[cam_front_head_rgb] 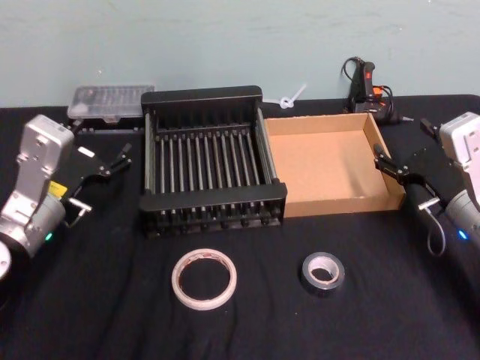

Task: Pick up the white tape and place it into the black box , Pick up the silver tape and place it into the brown box.

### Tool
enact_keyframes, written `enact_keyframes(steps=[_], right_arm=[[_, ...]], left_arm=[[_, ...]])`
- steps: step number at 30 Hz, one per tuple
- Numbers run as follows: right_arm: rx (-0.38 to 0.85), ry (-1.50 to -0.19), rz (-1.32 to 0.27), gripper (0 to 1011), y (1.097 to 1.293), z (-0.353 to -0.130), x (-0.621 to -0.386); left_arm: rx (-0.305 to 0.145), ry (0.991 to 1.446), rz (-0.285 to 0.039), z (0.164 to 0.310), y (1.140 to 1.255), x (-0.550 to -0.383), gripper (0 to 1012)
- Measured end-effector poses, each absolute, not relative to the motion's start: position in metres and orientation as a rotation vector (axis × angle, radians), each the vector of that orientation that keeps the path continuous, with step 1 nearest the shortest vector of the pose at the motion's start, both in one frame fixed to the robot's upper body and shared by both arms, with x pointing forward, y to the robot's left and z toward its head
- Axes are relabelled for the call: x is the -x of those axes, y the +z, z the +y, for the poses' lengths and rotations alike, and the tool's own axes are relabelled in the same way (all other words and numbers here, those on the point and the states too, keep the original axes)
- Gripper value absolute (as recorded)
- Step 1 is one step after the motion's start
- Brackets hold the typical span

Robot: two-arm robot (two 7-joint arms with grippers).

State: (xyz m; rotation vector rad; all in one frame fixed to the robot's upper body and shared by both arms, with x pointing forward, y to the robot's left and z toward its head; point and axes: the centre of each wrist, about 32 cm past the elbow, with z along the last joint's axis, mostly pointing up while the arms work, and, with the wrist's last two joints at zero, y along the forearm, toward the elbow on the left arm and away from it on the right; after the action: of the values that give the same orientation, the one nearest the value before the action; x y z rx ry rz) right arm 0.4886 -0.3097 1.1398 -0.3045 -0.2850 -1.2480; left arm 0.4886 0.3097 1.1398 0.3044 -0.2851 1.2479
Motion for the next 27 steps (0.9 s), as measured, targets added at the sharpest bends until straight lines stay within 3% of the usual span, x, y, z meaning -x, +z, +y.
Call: enact_keyframes(steps=[27], right_arm=[[0.305,-1.248,-0.285,1002,1.1398,-0.3097,-0.4886]], left_arm=[[-0.304,1.248,-0.285,0.3097,1.1398,-0.4886,1002]])
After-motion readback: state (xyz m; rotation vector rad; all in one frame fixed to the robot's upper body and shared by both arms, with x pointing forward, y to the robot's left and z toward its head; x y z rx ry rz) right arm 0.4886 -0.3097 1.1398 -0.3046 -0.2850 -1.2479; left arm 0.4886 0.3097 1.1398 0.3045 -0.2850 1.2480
